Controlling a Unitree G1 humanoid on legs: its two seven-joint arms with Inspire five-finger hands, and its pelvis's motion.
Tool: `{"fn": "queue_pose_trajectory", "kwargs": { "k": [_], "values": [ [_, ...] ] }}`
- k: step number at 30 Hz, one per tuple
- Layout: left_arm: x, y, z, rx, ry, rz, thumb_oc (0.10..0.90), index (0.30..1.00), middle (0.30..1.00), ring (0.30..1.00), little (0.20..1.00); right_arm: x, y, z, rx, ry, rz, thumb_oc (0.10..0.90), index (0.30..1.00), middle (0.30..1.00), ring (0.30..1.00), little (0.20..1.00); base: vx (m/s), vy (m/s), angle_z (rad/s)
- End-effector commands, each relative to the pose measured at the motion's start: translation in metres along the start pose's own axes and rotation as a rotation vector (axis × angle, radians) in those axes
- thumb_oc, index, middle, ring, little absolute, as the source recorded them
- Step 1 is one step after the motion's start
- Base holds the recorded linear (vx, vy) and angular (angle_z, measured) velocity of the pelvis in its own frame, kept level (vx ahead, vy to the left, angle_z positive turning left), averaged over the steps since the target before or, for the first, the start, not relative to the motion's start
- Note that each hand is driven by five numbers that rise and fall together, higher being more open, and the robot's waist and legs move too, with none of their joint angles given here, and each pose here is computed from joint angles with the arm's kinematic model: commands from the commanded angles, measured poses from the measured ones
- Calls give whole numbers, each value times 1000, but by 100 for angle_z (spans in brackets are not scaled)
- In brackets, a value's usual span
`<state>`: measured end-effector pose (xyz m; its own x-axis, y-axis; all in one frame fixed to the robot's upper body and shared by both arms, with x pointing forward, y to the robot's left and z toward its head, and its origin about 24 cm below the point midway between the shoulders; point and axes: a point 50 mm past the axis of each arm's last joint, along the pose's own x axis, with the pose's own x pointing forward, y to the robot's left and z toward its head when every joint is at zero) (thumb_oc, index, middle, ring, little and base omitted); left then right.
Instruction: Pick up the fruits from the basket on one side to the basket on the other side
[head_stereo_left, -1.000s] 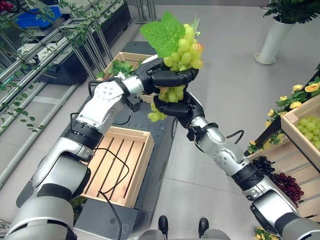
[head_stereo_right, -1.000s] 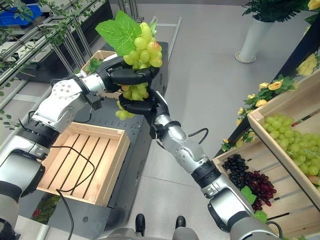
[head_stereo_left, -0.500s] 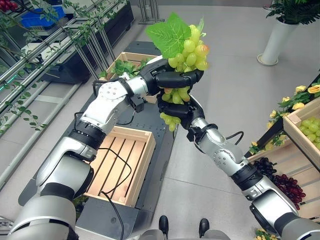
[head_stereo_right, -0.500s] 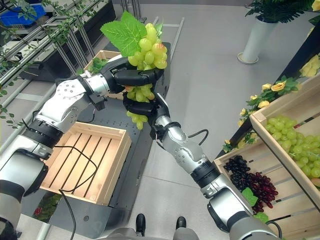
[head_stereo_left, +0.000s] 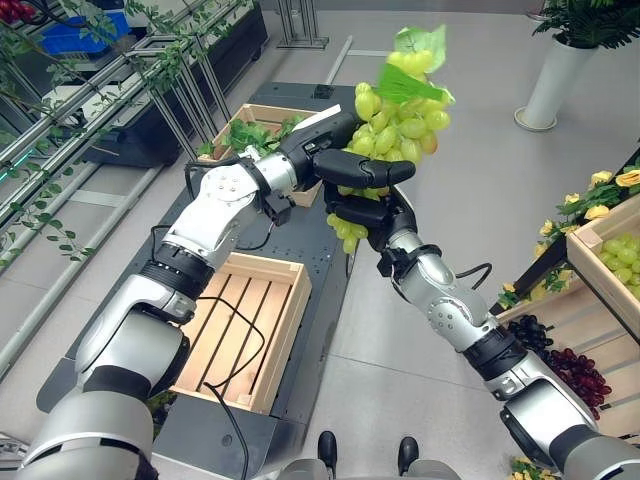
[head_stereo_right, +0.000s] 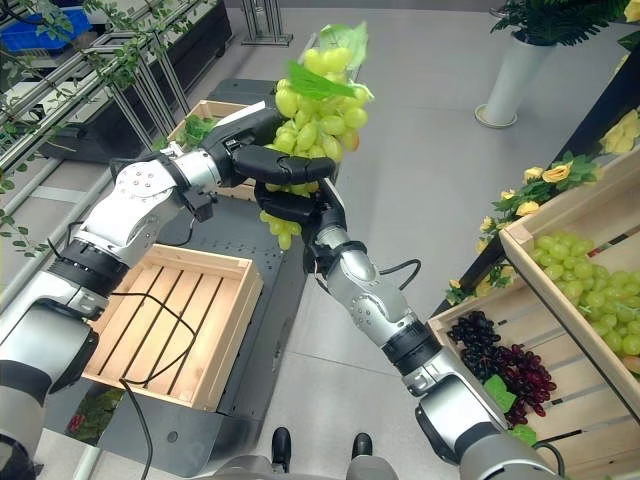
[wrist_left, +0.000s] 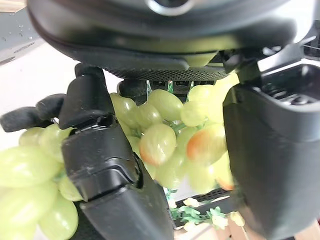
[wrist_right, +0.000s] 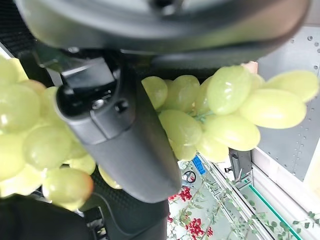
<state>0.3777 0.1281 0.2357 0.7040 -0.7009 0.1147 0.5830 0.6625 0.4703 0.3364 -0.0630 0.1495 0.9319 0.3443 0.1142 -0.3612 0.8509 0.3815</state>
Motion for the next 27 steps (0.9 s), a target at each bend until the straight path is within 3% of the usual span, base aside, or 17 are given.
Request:
{"fn": "queue_pose_trajectory", "kwargs": {
  "k": [1, 11, 19, 27],
  "values": [
    [-8, 11, -26, -17, 62, 122, 800, 900, 900, 900, 900, 16, 35, 85, 157, -429, 105, 400, 300, 300, 300, 300, 0, 0, 0],
    [-12, 27, -19, 22, 11, 263, 800, 900, 900, 900, 900, 15, 27, 81, 157, -412, 95, 400, 300, 300, 300, 300, 3, 6, -5],
    [-28, 49, -16, 3, -71, 554, 800, 900, 900, 900, 900, 15, 23, 73, 167, -385, 80, 400, 300, 300, 300, 300, 0, 0, 0],
    [-47, 57, -27, -89, -113, 718, 800, 900, 900, 900, 900, 11, 21, 70, 159, -384, 68, 400, 300, 300, 300, 300, 2, -2, -1]
  ]
}}
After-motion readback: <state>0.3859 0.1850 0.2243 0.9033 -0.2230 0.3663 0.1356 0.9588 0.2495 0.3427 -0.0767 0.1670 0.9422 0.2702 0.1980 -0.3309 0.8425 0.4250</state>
